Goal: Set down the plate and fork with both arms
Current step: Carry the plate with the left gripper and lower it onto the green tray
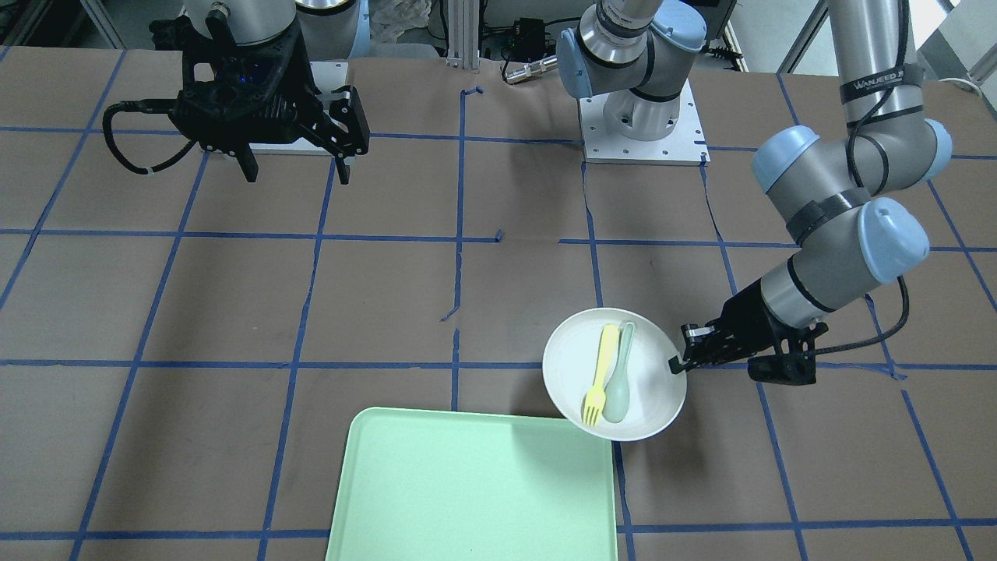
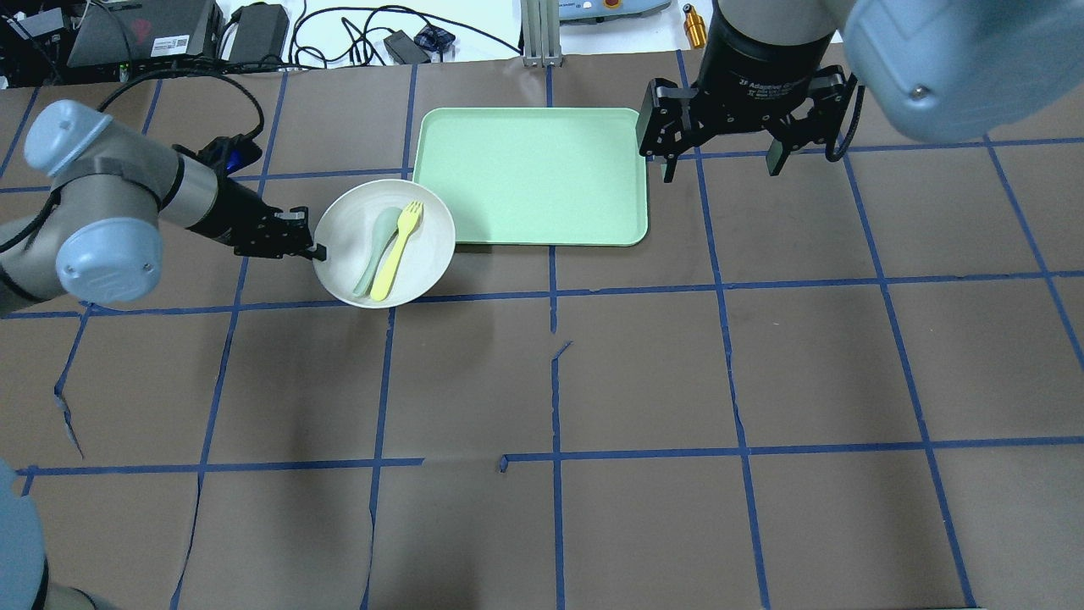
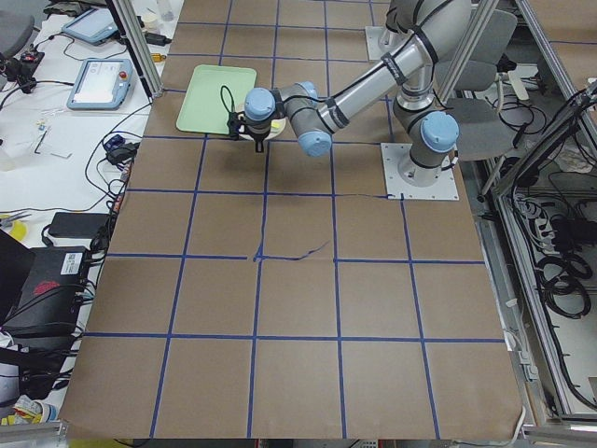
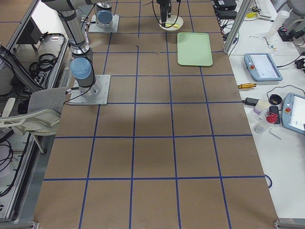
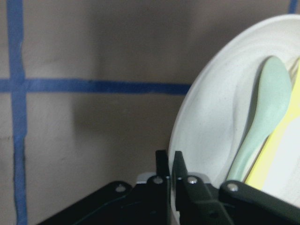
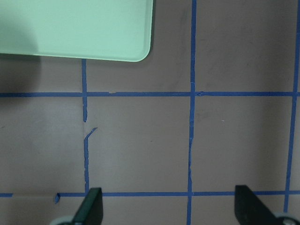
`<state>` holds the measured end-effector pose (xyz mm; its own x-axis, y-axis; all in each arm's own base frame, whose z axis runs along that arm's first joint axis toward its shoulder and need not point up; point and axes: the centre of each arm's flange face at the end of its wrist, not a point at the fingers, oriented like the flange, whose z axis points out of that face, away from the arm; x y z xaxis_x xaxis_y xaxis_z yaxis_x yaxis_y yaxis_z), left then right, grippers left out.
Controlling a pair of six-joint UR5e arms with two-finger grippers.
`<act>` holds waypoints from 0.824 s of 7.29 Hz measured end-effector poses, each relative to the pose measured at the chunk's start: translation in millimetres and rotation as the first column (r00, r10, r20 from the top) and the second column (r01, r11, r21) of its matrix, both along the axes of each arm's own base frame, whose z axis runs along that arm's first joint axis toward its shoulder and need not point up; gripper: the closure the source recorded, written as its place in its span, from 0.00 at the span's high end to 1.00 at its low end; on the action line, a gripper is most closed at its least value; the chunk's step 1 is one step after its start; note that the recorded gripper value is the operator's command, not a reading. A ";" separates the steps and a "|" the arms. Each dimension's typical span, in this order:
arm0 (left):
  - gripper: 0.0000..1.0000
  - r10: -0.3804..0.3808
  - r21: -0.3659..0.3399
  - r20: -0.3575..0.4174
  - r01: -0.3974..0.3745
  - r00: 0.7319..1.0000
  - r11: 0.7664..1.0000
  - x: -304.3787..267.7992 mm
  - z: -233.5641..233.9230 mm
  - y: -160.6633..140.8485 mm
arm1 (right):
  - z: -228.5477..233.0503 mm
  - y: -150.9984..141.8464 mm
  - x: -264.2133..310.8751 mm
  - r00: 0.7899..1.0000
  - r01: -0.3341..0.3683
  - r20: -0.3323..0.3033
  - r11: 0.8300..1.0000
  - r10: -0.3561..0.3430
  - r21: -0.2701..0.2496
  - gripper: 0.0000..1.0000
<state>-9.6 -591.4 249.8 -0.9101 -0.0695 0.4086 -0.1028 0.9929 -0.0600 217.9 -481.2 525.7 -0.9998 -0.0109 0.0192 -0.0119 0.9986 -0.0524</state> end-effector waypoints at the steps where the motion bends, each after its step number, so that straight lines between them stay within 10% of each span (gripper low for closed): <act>1: 0.00 0.016 0.016 -0.002 -0.015 1.000 1.000 -33.7 -1.3 -31.0 | -0.1 0.0 -0.1 1.000 0.000 -0.001 1.000 0.000 0.000 1.00; 6: 0.17 0.162 -0.020 0.014 -0.162 0.987 0.987 -132.0 -59.3 -118.9 | 0.0 0.0 -0.2 1.000 -0.001 -0.002 1.000 0.001 0.000 1.00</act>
<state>-141.6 -710.3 190.5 -0.8939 -0.2087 0.3967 -0.2607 0.9620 -0.0816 217.7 -481.2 525.7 -0.9997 -0.0122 0.0209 -0.0133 0.9985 -0.0527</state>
